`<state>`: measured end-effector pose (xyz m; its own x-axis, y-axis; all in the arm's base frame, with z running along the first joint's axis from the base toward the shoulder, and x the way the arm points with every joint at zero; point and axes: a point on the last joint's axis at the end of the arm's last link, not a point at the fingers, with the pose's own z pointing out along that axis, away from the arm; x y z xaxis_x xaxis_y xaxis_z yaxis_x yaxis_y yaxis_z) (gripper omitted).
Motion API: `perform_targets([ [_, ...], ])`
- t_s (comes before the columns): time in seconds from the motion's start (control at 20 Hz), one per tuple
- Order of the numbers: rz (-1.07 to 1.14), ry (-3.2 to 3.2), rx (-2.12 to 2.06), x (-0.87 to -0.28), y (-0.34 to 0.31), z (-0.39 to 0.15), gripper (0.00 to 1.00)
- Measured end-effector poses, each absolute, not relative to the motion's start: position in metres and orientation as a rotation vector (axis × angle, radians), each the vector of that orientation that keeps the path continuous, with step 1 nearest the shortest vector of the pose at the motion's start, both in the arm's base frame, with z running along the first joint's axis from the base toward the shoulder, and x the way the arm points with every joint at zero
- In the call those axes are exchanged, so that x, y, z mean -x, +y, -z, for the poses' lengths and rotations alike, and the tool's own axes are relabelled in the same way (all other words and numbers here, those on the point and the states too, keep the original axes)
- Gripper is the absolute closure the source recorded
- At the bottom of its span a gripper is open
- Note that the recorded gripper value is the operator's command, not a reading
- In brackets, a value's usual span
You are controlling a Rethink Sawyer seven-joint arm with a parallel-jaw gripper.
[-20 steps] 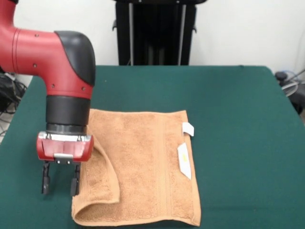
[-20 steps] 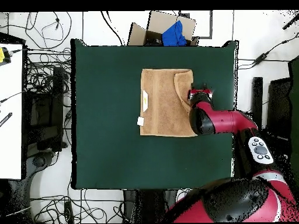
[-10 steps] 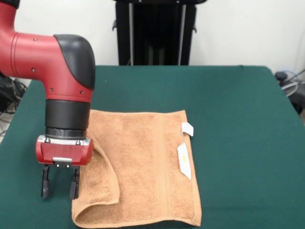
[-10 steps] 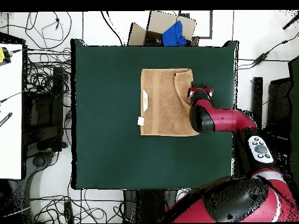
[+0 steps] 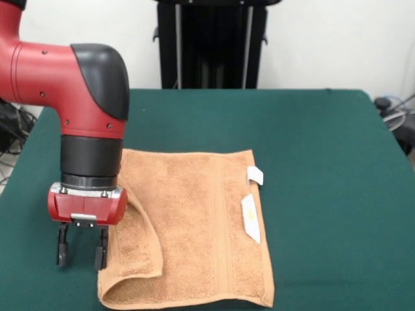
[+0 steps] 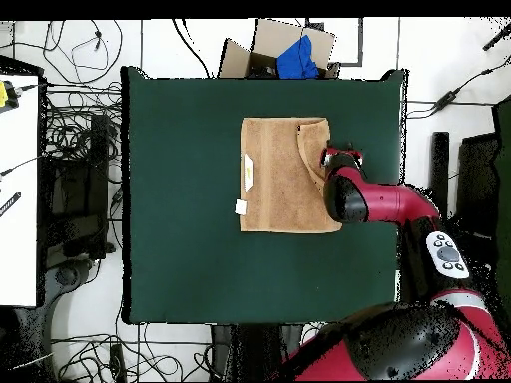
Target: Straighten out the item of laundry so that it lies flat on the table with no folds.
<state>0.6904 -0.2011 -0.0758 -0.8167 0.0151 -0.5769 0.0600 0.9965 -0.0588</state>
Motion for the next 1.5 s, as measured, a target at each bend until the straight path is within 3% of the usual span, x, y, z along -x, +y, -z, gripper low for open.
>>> perform_targets([
  [0.8,0.095,2.597,-0.092,-0.695,-0.197,0.056,0.00],
  [1.5,0.063,2.747,-0.087,-0.697,-0.156,0.057,0.00],
])
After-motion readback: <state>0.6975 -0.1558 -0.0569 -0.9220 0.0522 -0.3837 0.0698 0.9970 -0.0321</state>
